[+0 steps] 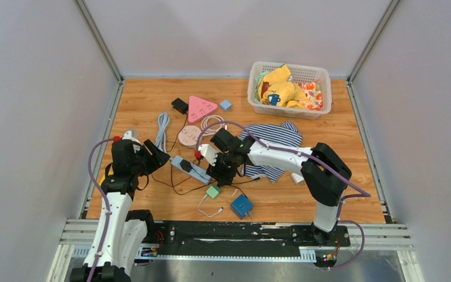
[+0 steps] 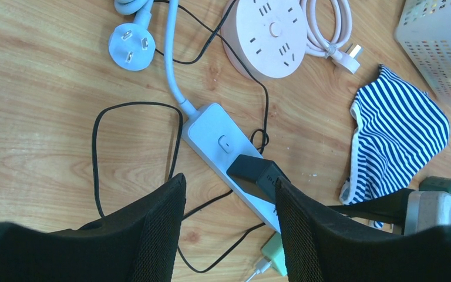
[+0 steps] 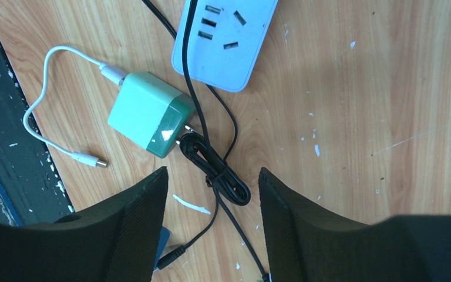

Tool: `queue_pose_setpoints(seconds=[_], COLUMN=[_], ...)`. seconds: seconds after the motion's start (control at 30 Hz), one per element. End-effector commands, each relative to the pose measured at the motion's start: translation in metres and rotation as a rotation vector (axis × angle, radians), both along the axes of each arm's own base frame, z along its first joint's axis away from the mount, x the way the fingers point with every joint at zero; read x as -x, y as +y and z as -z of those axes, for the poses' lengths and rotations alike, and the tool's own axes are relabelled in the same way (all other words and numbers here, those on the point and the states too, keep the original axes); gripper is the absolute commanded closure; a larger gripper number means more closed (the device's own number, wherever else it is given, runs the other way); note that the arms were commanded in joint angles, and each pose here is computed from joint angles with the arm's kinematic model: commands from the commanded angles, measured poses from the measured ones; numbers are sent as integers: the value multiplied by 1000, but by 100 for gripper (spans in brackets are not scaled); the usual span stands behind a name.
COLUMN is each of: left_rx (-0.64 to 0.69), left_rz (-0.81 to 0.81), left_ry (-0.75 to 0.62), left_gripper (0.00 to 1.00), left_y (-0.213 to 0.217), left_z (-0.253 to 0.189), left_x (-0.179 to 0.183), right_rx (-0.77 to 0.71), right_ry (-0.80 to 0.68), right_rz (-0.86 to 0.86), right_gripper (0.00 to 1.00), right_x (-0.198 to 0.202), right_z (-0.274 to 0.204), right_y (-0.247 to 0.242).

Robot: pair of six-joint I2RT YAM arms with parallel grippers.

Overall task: Insert the plug
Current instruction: Pick up the plug from the center of the board.

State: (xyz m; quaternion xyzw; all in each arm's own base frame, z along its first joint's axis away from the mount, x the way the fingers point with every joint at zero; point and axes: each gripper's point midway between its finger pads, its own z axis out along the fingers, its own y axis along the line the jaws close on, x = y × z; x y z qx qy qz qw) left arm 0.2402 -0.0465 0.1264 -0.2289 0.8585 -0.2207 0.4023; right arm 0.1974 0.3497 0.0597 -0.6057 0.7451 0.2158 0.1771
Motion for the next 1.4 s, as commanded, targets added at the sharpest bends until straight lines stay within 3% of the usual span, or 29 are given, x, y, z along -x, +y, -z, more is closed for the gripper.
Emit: queue_pose_setpoints(seconds=[0.0,0.2,0.37,0.47,0.6,0.63,0.8,1.1,1.27,1.37], left_rx=[-3,-4,-2,-6,-10,-11,-18,-2,13,20], left_rz=[0,-23,-35,-52,-68,-68,-82,-113,-116,-112], left_ry=[4,14,21,28,35,38,41,52,64,67], left_gripper=[41,41,41,41,42,42,42,43,43,43], left_y=[1,4,5,8,10,10,13,14,13,11], left_z=[4,6,8,8,8,9,9,15,19,21], left_x=[0,0,0,0,1,1,2,1,1,1], right_rx=[23,41,66,70,43,32,4,-103,-143,-150], right_ry=[18,8,-12,-29,-59,-57,-56,192,295,342], right_rz=[-13,-12,3,16,45,56,92,218,296,317], right_gripper=[45,46,55,69,98,99,100,100,93,77], right_x=[1,3,4,4,6,8,29,80,86,89], right_z=[17,23,29,27,10,3,-28,-40,-38,-42], right_y=[-3,-6,-8,-9,-5,-2,14,64,81,86])
